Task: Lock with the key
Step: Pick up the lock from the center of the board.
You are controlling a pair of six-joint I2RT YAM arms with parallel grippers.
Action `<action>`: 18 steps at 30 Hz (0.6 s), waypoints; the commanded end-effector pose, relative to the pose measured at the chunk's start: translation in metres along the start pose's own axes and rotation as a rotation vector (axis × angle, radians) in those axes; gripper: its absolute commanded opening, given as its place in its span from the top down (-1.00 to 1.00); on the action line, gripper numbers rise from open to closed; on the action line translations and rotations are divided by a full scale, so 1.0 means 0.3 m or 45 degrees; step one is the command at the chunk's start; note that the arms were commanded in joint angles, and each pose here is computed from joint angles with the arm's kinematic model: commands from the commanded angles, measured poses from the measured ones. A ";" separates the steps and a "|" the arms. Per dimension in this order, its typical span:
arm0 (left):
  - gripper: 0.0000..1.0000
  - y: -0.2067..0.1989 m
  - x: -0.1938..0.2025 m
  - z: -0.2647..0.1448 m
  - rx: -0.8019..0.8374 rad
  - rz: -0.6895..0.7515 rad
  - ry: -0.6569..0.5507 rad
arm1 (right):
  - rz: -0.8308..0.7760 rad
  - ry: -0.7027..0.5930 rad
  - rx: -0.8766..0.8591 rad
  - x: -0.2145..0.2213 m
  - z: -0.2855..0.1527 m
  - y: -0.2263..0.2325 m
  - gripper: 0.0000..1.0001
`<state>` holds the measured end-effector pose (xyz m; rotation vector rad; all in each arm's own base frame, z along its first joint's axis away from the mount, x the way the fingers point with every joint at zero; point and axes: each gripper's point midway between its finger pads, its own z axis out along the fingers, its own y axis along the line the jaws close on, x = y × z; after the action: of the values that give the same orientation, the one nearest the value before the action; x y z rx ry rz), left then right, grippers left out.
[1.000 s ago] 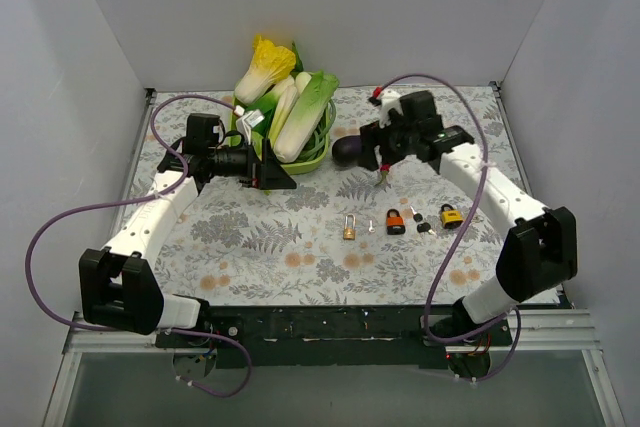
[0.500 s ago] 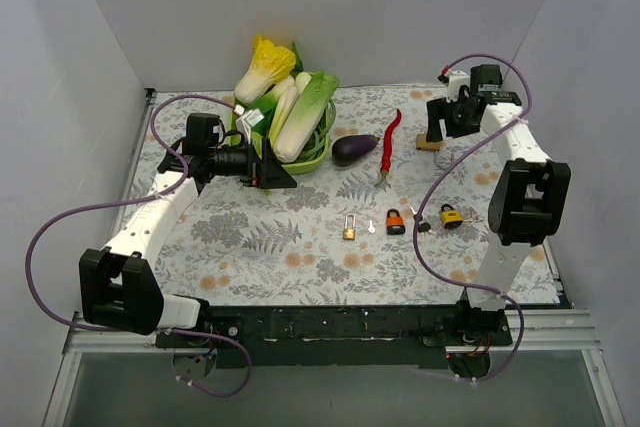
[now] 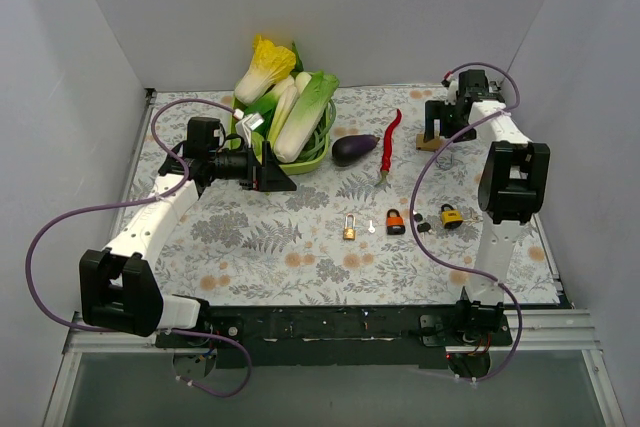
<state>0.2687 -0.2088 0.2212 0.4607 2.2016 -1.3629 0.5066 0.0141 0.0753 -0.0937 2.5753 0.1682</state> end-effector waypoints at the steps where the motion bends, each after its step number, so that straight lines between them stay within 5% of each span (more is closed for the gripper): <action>1: -0.96 -0.016 -0.002 -0.020 -0.007 0.033 -0.034 | 0.021 -0.086 -0.015 -0.076 0.010 0.035 -0.91; 18: -0.96 -0.009 -0.015 -0.029 -0.050 0.068 -0.084 | 0.007 -0.075 0.267 -0.059 0.125 0.075 -0.96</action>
<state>0.2693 -0.2057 0.2156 0.4264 2.2077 -1.3240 0.5234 0.0557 0.0402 -0.0883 2.5842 0.0219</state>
